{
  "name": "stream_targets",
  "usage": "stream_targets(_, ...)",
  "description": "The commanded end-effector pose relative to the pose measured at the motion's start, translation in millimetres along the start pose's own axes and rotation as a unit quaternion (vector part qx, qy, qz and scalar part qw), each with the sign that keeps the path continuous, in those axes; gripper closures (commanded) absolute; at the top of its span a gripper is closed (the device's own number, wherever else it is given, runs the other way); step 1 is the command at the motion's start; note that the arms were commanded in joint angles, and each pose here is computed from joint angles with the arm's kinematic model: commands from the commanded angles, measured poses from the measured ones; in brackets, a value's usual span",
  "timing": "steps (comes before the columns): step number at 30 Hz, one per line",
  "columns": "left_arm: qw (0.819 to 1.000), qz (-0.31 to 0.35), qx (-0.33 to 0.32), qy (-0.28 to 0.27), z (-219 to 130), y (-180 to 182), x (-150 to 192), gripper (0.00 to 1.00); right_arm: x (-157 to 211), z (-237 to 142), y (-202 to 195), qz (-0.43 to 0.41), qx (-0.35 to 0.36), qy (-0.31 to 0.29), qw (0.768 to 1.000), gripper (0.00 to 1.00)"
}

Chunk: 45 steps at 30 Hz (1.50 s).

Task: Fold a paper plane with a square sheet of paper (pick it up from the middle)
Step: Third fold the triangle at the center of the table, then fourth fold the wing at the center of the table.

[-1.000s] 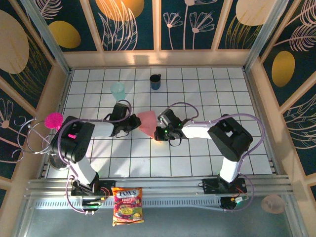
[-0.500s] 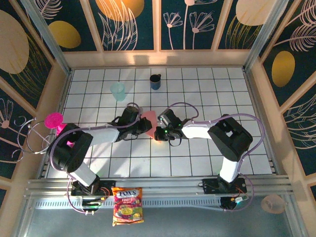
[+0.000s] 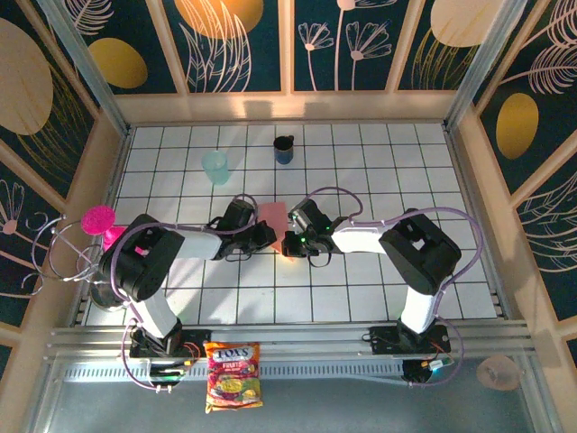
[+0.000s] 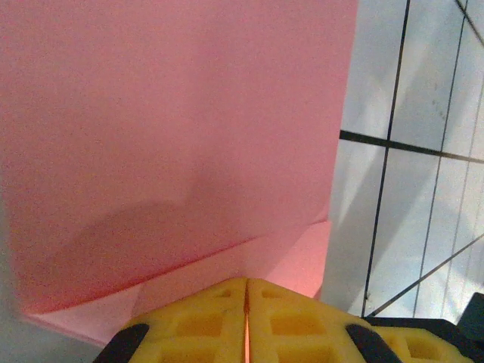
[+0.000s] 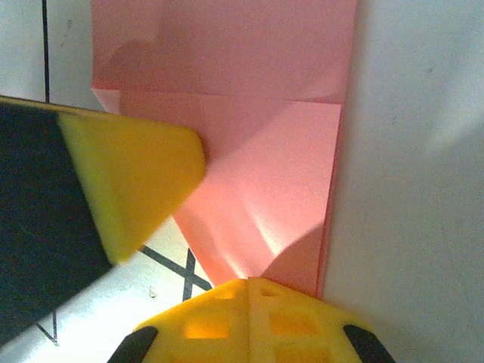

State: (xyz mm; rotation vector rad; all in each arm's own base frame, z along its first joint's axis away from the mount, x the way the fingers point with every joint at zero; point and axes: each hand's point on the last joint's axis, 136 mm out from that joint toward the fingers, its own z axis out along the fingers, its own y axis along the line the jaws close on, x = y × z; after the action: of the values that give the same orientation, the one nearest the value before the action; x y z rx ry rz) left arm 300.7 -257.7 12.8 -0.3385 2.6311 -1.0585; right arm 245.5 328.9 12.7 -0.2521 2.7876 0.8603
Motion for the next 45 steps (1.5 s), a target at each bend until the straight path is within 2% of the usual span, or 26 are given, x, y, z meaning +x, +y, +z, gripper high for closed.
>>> stream_targets(1, 0.997, -0.023, -0.07, -0.025, -11.6, 54.4, -16.4, 0.89, 72.1, 9.6, -92.2, 0.056, 0.16, 0.105, 0.98, 0.98)
stream_targets(8, 0.991, 0.008, -0.12, -0.05, -27.7, 62.7, -49.3, 0.89, 64.7, 8.0, -83.3, 0.055, 0.145, 0.094, 0.983, 0.98)
stream_targets(12, 0.99, 0.014, -0.122, -0.072, -40.5, 54.8, -60.6, 0.88, 45.7, 6.5, -59.2, 0.048, 0.101, 0.067, 0.991, 0.97)
stream_targets(17, 0.993, 0.012, -0.076, -0.088, -55.8, 26.7, -65.0, 0.84, -10.9, -14.8, 13.1, 0.019, -0.023, -0.022, 0.999, 0.91)
stream_targets(19, 0.995, 0.002, -0.042, -0.092, -61.6, 12.8, -62.8, 0.81, -32.4, -30.6, 41.2, 0.01, -0.073, -0.063, 0.995, 0.85)
stream_targets(21, 0.996, -0.015, -0.007, -0.09, -64.5, 2.6, -56.7, 0.78, -45.4, -41.9, 53.1, 0.014, -0.099, -0.092, 0.991, 0.79)
stream_targets(26, 0.996, -0.04, 0.04, -0.069, -57.7, -12.2, -34.1, 0.68, -49.8, -43.4, 42.3, 0.05, -0.115, -0.11, 0.986, 0.7)
stream_targets(29, 0.996, -0.052, 0.051, -0.05, -47.0, -16.8, -21.7, 0.63, -45.2, -35.8, 34.6, 0.064, -0.113, -0.097, 0.987, 0.68)
stream_targets(34, 0.995, -0.068, 0.071, -0.026, -32.1, -21.2, -11.4, 0.61, -41.7, -27.8, 26.9, 0.073, -0.104, -0.089, 0.988, 0.69)
stream_targets(41, 0.994, -0.095, 0.025, -0.037, -28.2, 0.6, -9.8, 0.57, -36.0, -17.3, 9.7, 0.09, -0.082, -0.077, 0.99, 0.69)
stream_targets(45, 0.994, -0.101, 0.023, -0.043, -28.3, 2.6, -10.9, 0.55, -33.7, -12.9, 2.5, 0.096, -0.073, -0.071, 0.99, 0.69)
